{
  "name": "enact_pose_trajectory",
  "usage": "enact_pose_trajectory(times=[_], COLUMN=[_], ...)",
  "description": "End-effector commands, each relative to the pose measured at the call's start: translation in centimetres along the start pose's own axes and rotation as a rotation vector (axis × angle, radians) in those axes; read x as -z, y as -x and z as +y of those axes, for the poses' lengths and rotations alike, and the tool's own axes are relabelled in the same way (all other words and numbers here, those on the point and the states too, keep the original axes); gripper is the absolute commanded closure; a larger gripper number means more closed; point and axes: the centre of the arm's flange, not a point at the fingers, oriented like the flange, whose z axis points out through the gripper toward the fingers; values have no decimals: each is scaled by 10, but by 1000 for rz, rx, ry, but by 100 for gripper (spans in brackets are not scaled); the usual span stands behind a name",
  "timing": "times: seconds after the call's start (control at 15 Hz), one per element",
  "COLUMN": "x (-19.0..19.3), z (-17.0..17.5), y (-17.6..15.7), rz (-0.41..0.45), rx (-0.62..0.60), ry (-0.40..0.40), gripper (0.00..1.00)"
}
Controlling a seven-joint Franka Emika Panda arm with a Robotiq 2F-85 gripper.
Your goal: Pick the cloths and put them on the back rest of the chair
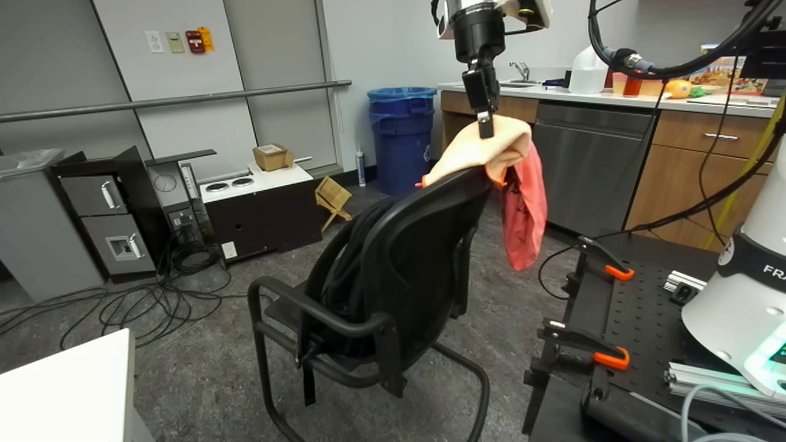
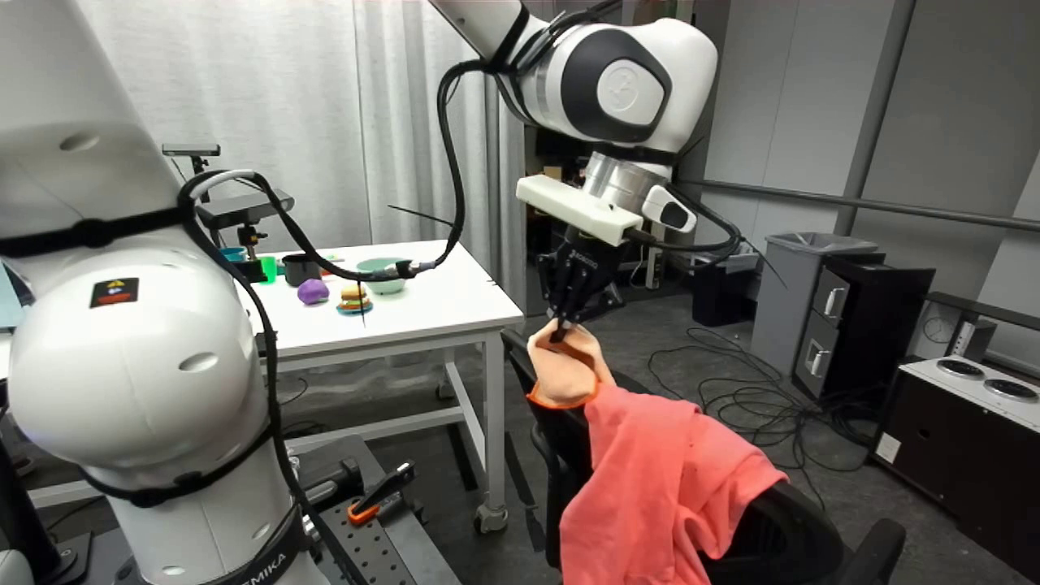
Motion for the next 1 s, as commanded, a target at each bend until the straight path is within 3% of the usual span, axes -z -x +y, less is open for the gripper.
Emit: enact_pose_trajectory(times=[0.0, 0.4, 0.93], x=[16, 55, 43], z=[-26, -34, -34], y=[42, 76, 64], rz=[2, 21, 50], rx=[63, 81, 87], ry=[8, -10, 2], gripper=[99, 99, 99])
